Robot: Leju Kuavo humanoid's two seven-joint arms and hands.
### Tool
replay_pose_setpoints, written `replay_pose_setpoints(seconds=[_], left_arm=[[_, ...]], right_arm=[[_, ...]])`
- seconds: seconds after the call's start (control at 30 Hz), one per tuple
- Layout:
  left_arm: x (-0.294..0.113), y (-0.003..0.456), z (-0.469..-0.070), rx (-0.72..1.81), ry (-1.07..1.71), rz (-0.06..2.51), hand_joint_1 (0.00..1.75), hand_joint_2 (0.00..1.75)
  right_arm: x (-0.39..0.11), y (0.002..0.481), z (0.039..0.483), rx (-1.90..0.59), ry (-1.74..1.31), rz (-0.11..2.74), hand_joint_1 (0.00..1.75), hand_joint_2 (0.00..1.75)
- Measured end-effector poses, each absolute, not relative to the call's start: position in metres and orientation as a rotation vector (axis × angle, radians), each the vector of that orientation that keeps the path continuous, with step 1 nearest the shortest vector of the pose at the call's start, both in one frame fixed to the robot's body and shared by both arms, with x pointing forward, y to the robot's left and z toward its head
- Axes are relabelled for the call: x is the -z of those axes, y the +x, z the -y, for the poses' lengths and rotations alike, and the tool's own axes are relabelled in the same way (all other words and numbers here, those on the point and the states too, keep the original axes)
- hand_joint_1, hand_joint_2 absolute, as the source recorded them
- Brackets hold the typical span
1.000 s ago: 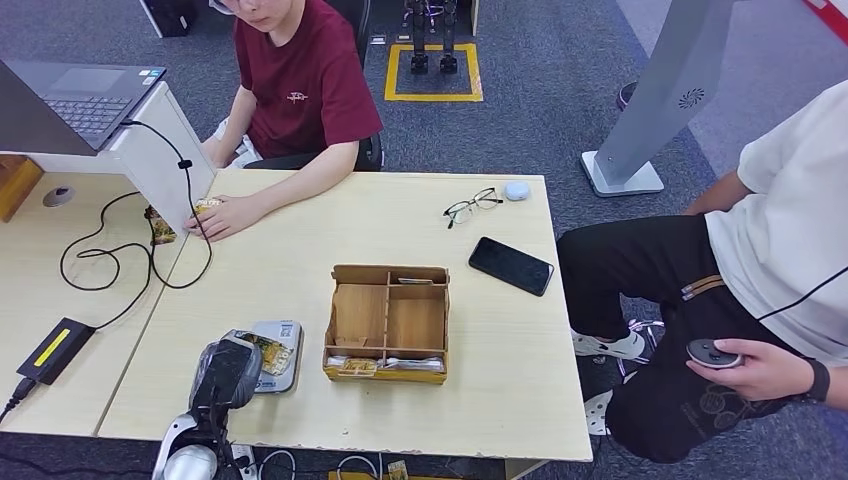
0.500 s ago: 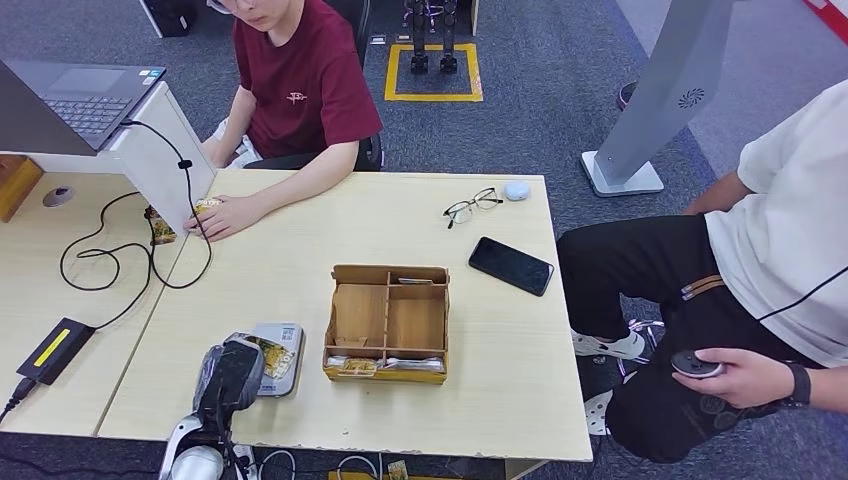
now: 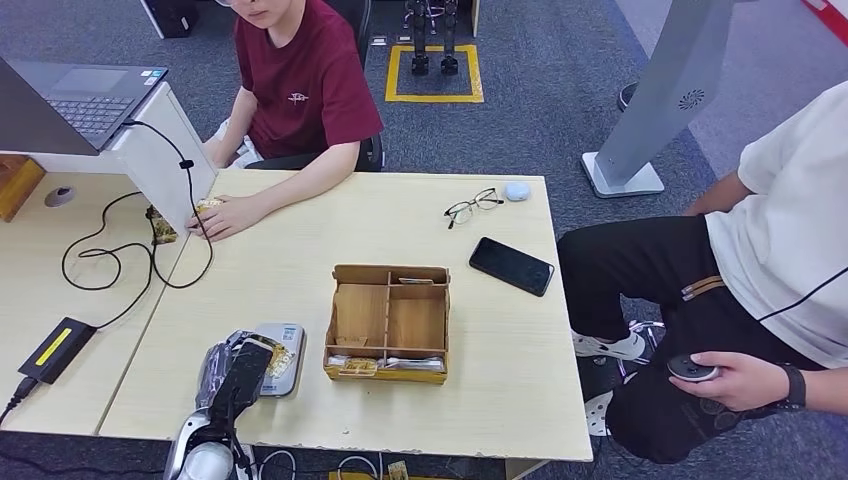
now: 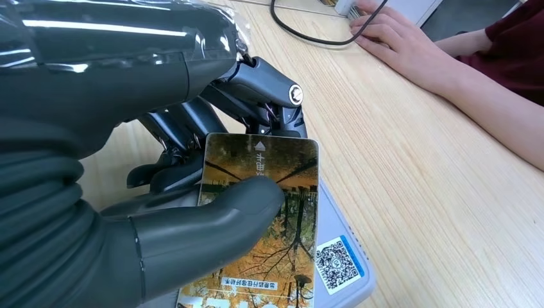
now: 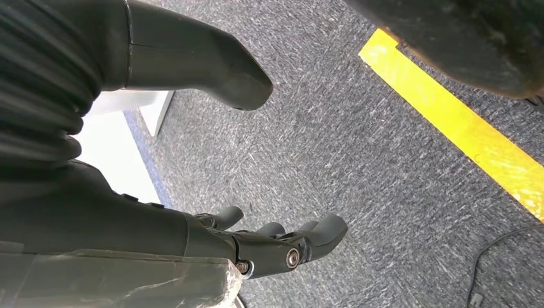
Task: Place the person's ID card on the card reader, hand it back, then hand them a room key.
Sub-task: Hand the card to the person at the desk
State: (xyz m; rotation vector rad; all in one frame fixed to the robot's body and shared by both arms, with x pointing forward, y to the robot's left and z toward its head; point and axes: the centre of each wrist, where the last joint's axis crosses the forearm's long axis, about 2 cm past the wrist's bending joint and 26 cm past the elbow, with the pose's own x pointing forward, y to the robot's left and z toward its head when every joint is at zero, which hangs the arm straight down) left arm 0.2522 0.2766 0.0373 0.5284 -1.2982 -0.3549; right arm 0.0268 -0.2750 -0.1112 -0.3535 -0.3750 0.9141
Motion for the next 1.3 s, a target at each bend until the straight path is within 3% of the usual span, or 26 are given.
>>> replay_pose_setpoints(seconds=[0.8, 1.0, 1.3], left_arm=[[-0.034, 0.256, -0.275, 0.321, 0.464, 1.309, 1.75, 1.75], [-0.041, 0.246, -0.273, 0.206, 0.347, 1.443, 1.75, 1.75], [-0.07, 0.249, -0.271, 0.173, 0.408, 1.66, 1.75, 1.75]], right_arm=[[0.111, 0.028, 0.275, -0.919, -0.354, 0.381, 0.0, 1.75], [0.111, 0.027, 0.275, -0.918, -0.353, 0.392, 0.0, 1.75], [0.111, 0.026, 0.275, -0.917, -0.352, 0.394, 0.0, 1.75]])
